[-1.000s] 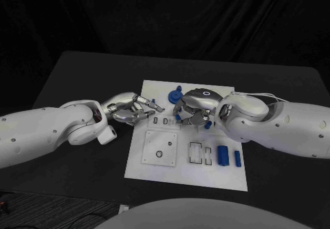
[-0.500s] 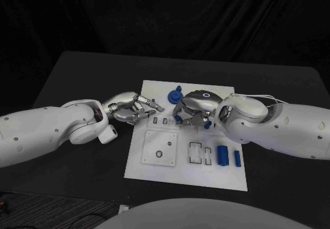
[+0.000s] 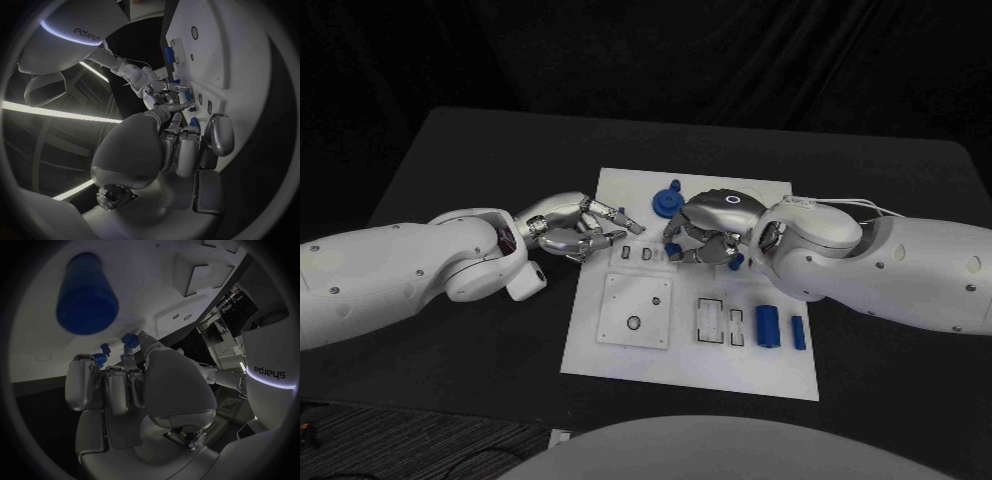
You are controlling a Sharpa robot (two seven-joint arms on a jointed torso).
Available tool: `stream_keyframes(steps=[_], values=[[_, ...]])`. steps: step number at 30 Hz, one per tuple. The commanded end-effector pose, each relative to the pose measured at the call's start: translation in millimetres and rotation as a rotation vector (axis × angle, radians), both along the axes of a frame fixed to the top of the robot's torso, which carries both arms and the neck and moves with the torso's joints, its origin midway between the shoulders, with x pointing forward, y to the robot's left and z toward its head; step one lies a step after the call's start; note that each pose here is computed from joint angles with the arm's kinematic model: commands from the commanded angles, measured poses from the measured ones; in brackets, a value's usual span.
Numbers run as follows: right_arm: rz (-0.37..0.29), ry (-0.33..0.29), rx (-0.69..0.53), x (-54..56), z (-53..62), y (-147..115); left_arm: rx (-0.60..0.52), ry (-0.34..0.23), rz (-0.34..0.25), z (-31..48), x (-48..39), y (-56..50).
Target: Assemble the parts on the task board
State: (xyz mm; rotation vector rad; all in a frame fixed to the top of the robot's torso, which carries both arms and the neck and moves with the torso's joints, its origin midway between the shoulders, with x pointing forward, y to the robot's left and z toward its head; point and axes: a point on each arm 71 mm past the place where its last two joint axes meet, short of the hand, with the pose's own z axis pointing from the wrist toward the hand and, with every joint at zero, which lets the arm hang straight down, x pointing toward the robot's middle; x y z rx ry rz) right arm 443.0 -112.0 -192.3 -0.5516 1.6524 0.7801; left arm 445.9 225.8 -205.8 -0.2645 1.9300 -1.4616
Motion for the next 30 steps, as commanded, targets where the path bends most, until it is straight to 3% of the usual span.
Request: stream_keyframes(steps=[1,14,23,30], values=[[-0.013,0.000,-0.003,0.1,-1.1,-0.7,-0.015,0.001,-0.019,0.3,-1.2,-2.2],[0.005,-0.037,0.047,-1.3,3.4,0.7,-0.010,0.007,-0.021,-0.4,-0.8,-2.7],[0.014,-0.109,0.156,-3.8,13.1,0.1,-0.006,0.014,-0.029,-1.2,-0.6,-6.3],[-0.043,-0.044,0.308,-5.4,19.2,-4.5,-0.002,0.020,-0.036,-1.9,0.0,-10.5]])
